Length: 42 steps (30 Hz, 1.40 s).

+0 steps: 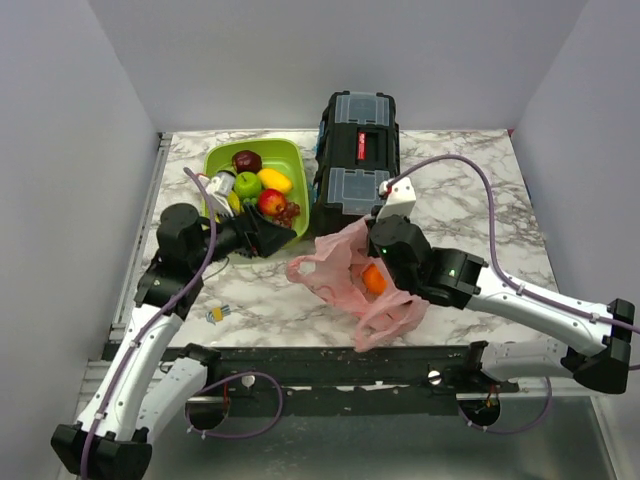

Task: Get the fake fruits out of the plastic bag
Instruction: Adjust the plastic bag at the center of the board.

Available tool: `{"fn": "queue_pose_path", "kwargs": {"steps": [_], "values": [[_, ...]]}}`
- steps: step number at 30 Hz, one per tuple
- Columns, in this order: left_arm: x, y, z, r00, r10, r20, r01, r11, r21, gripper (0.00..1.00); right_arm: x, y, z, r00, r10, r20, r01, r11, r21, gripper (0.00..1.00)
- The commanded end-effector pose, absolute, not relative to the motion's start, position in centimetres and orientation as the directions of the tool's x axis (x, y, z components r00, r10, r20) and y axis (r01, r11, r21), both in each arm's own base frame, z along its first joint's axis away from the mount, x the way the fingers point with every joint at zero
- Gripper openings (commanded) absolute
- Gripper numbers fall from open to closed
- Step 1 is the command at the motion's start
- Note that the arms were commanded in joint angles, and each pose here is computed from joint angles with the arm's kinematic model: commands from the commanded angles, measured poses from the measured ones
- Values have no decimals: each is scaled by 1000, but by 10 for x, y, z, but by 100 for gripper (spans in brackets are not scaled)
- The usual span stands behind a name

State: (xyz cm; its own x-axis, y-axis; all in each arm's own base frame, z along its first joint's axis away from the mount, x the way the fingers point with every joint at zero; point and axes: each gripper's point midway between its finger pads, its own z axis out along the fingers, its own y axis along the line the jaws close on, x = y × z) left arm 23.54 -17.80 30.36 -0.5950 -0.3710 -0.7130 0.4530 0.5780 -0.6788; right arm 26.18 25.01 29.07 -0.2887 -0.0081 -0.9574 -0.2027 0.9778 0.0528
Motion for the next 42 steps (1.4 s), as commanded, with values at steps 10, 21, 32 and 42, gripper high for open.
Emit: {"fn": "queue_pose_path", "kwargs": {"steps": [10, 21, 32, 42], "values": [[113, -256, 308, -472, -159, -867, 861, 129, -492, 78, 217, 200, 211, -500, -21, -866, -160, 985, 69, 22], [71, -317, 288, -354, 42, -934, 934, 70, -351, 79, 189, 157, 213, -614, 45, -788, -13, 998, 67, 86], [69, -368, 269, -221, 144, -964, 972, 109, -207, 79, 148, 110, 213, -658, 249, -710, 105, 965, 241, 90], [76, -378, 259, -167, 159, -973, 972, 192, -135, 81, 139, 105, 141, -715, 296, -633, 283, 951, 125, 90]]}}
